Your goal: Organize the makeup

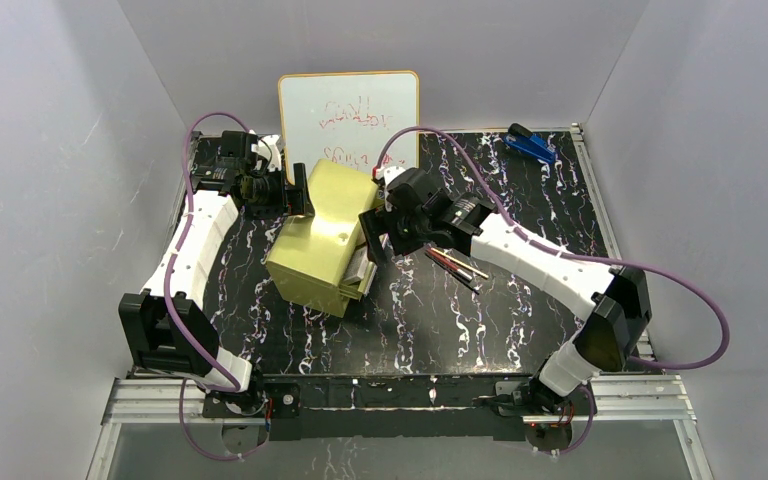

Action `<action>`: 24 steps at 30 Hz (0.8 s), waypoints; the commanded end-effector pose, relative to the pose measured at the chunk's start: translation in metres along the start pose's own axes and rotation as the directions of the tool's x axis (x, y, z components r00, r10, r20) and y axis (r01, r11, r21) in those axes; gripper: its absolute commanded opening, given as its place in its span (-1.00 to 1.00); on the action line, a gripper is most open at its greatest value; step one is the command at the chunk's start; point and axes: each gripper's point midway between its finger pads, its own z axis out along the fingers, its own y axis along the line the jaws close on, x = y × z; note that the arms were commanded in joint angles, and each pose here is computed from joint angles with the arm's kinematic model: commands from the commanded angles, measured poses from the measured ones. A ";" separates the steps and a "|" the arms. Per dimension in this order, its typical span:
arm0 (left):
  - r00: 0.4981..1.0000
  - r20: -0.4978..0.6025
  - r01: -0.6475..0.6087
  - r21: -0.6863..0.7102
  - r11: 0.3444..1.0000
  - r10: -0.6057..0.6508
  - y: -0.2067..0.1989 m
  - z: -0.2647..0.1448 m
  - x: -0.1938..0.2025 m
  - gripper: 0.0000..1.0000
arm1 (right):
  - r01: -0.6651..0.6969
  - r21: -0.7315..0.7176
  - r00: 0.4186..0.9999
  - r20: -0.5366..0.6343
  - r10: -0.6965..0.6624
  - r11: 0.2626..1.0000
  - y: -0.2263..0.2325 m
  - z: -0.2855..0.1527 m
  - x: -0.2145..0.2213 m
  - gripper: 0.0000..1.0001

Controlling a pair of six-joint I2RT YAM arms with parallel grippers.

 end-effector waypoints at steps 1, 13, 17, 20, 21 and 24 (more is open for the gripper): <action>0.999 -0.036 -0.015 -0.041 0.999 0.013 0.008 -0.005 0.014 0.97 | 0.005 -0.032 1.000 0.018 -0.004 0.999 0.009 0.012 -0.006 0.97; 0.999 -0.037 -0.015 -0.042 0.999 0.013 0.008 -0.005 0.014 0.97 | 0.006 -0.039 1.000 -0.003 -0.006 0.999 0.009 0.022 0.003 0.97; 0.999 -0.036 -0.015 -0.042 0.999 0.014 0.008 -0.006 0.015 0.97 | 0.005 -0.041 1.000 -0.012 -0.006 0.999 0.010 0.025 0.006 0.97; 0.999 -0.037 -0.015 -0.043 0.999 0.013 0.009 -0.005 0.015 0.97 | 0.008 -0.042 1.000 -0.016 -0.008 0.999 0.010 0.027 0.007 0.97; 0.999 -0.035 -0.015 -0.044 0.999 0.013 0.009 -0.006 0.015 0.97 | 0.007 -0.041 1.000 -0.016 -0.008 0.999 0.010 0.028 0.007 0.97; 0.999 -0.036 -0.015 -0.042 0.999 0.014 0.008 -0.005 0.016 0.97 | 0.006 -0.042 1.000 -0.021 -0.007 0.999 0.010 0.030 0.010 0.97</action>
